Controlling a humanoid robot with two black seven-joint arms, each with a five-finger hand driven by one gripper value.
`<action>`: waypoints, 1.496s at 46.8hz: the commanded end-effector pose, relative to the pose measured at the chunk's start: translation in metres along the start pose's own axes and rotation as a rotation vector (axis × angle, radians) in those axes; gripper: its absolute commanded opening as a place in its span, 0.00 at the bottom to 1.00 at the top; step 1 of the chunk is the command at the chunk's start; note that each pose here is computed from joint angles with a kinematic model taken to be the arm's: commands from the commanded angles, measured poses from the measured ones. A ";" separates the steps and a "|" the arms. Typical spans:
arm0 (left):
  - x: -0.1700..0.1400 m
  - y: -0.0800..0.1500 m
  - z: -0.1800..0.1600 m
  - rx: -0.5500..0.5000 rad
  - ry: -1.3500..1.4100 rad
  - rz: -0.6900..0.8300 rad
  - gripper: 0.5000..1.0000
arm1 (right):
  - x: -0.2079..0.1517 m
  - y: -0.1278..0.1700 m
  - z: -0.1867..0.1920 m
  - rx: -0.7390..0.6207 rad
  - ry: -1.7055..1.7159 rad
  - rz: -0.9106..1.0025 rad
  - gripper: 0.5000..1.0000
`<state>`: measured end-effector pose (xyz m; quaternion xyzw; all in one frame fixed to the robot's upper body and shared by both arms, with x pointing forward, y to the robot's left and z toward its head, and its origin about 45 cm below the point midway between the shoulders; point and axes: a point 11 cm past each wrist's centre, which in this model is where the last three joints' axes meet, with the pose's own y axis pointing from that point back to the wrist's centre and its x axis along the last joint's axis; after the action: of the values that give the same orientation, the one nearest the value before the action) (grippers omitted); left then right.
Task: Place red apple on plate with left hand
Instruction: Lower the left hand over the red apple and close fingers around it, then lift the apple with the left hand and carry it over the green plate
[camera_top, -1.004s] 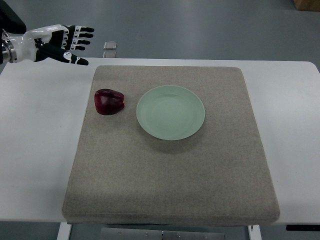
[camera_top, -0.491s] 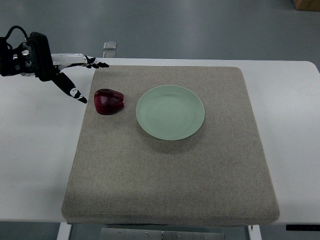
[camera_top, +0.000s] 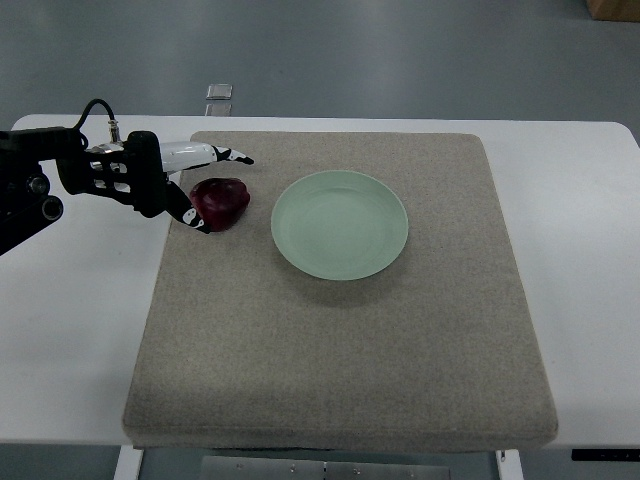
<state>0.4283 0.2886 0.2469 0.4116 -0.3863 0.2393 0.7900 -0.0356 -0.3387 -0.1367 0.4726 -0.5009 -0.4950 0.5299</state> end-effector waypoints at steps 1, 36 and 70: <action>-0.005 -0.001 -0.001 0.004 -0.002 -0.015 0.97 | 0.000 0.000 0.000 0.000 0.000 0.000 0.86; 0.020 0.005 0.003 -0.025 -0.062 0.028 0.00 | 0.000 0.000 0.000 0.000 0.000 0.000 0.86; 0.010 -0.066 0.095 -0.235 -0.068 0.013 0.05 | 0.000 0.000 0.000 0.000 0.000 0.000 0.86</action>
<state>0.4409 0.1775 0.2634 0.3216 -0.4441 0.1849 0.8156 -0.0355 -0.3387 -0.1367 0.4726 -0.5009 -0.4950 0.5299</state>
